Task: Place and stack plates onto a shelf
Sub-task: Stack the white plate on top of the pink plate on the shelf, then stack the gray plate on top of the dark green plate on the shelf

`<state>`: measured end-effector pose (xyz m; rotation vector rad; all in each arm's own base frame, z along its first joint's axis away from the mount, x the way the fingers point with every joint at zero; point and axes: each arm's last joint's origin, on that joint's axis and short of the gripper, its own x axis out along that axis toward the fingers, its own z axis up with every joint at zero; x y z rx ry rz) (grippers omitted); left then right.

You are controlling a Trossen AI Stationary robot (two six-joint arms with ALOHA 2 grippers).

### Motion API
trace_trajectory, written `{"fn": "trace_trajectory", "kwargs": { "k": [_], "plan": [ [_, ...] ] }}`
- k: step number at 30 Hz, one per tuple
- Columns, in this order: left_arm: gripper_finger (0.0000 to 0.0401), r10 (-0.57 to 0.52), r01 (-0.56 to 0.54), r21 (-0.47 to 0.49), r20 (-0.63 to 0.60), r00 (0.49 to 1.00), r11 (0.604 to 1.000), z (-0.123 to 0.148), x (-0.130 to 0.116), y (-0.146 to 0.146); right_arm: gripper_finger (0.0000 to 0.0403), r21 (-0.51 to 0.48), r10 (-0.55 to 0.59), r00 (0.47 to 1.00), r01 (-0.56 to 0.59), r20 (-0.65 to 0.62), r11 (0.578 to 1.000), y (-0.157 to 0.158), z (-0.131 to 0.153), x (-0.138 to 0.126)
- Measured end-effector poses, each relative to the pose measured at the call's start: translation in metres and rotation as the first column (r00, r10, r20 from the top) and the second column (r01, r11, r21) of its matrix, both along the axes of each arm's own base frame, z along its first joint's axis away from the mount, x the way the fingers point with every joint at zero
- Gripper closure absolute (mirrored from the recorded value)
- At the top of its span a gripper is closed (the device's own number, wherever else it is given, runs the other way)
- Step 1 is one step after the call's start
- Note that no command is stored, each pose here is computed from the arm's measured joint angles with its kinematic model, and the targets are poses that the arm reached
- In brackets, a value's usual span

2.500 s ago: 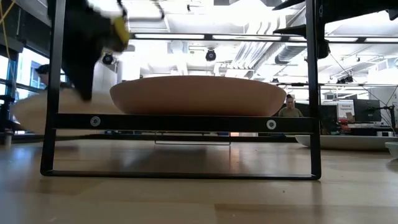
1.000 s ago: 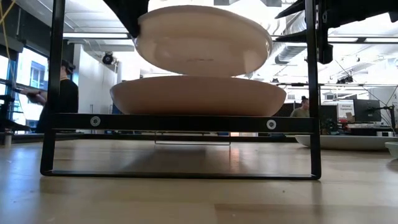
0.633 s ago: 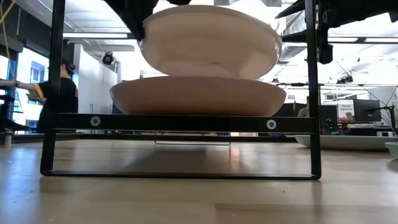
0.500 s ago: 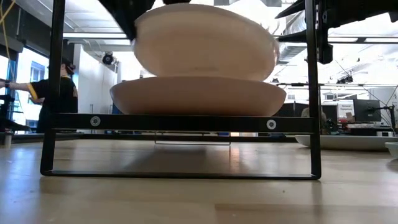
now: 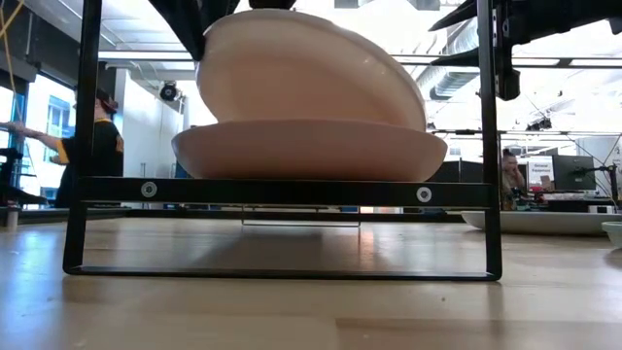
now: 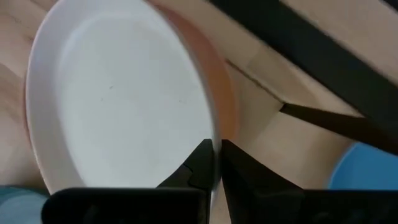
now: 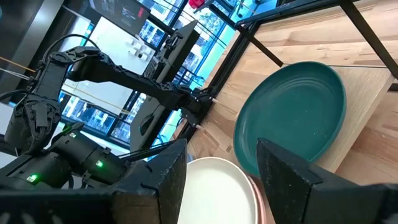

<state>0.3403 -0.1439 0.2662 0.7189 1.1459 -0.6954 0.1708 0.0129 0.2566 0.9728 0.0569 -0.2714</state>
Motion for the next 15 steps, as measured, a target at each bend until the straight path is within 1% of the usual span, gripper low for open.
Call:
{"fn": "trace_trajectory", "kwargs": {
  "k": [3, 6, 13, 15],
  "plan": [
    [0.0381, -0.007, 0.006, -0.033, -0.013, 1.000, 0.999, 0.0001, -0.0003, -0.0010, 0.0228, 0.000, 0.000, 1.000, 0.000, 0.000, 1.000, 0.0000, 0.0000, 0.0000],
    [0.0367, 0.004, -0.004, -0.044, -0.018, 1.000, 0.999, 0.0001, -0.0004, -0.0012, 0.0228, 0.002, 0.000, 1.000, 0.000, 0.000, 1.000, 0.0000, 0.0000, 0.0000],
    [0.0310, 0.012, -0.012, -0.052, 0.001, 1.000, 0.999, 0.0008, 0.0014, -0.0019, 0.0228, 0.012, -0.001, 1.000, 0.001, 0.002, 1.000, 0.0000, 0.0000, 0.0000],
    [0.0293, 0.030, -0.029, -0.042, 0.010, 1.000, 0.999, 0.0042, 0.0020, -0.0016, 0.0228, 0.021, -0.002, 1.000, 0.002, 0.004, 1.000, 0.0000, 0.0000, 0.0000]
  ]
}}
